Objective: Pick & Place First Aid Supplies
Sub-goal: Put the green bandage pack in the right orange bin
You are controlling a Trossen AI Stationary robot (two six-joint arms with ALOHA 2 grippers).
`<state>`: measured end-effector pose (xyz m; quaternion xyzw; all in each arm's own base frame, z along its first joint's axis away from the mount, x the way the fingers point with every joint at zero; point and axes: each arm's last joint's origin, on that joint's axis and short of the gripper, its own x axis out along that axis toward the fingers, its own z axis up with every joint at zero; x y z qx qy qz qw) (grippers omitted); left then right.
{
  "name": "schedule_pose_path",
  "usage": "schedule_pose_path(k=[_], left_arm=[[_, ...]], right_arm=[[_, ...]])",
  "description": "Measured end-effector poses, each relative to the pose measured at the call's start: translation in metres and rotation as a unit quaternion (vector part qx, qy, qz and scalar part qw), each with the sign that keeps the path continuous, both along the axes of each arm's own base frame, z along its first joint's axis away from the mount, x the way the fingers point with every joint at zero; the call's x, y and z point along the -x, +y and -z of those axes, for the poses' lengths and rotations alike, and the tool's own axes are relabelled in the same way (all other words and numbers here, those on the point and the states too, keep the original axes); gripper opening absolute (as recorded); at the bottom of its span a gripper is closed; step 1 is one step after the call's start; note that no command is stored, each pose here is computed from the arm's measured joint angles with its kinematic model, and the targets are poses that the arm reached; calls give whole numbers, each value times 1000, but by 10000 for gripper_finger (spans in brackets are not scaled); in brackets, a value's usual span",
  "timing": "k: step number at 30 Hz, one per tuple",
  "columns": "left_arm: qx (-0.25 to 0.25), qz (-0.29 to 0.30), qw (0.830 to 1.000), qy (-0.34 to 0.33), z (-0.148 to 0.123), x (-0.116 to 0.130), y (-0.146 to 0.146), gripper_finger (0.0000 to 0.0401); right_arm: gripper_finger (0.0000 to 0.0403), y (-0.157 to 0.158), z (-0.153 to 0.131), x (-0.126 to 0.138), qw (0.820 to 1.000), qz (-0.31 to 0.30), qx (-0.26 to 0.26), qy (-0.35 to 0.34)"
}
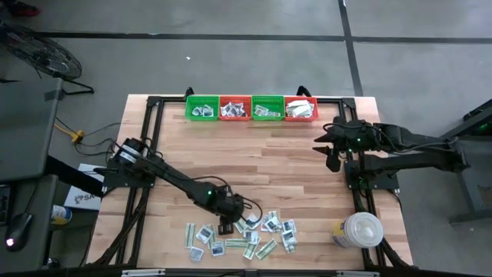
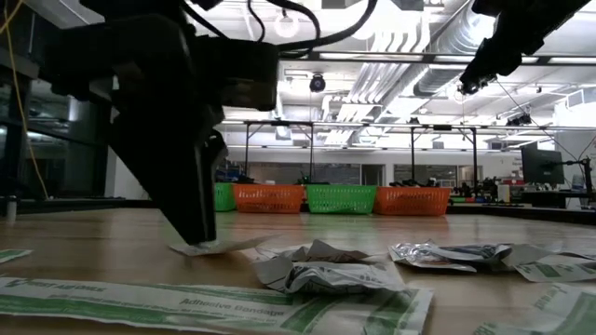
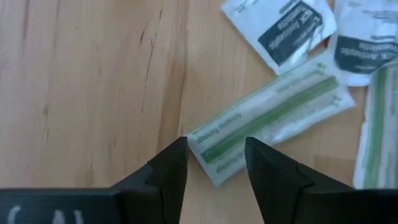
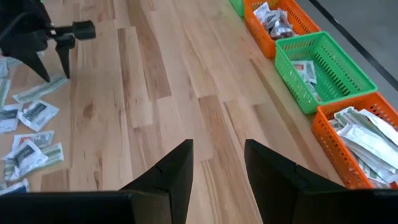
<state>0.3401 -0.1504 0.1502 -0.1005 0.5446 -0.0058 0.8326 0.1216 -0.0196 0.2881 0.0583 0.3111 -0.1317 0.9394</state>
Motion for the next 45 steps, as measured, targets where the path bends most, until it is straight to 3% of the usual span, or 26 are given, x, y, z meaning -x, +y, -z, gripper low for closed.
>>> schedule_pose_path(k=[13,27,33,37,45], left_arm=[[-61,4,996,64,33,2,-3,151],[-72,-15,994,75,38,2,-1,9],[-69,-14,995,76,38,2,-1,2],[-81,-14,993,83,30,2,-1,1],[-155,13,981,118,-10,2,15,0]], right_arm=[[137,2,3,-1,1000,-9,-4,15],[137,2,5,1,999,-10,-8,32],[137,2,5,1,999,-11,-8,32],[137,2,5,1,999,-11,-14,31],[137,3,5,1,999,-15,-17,31]])
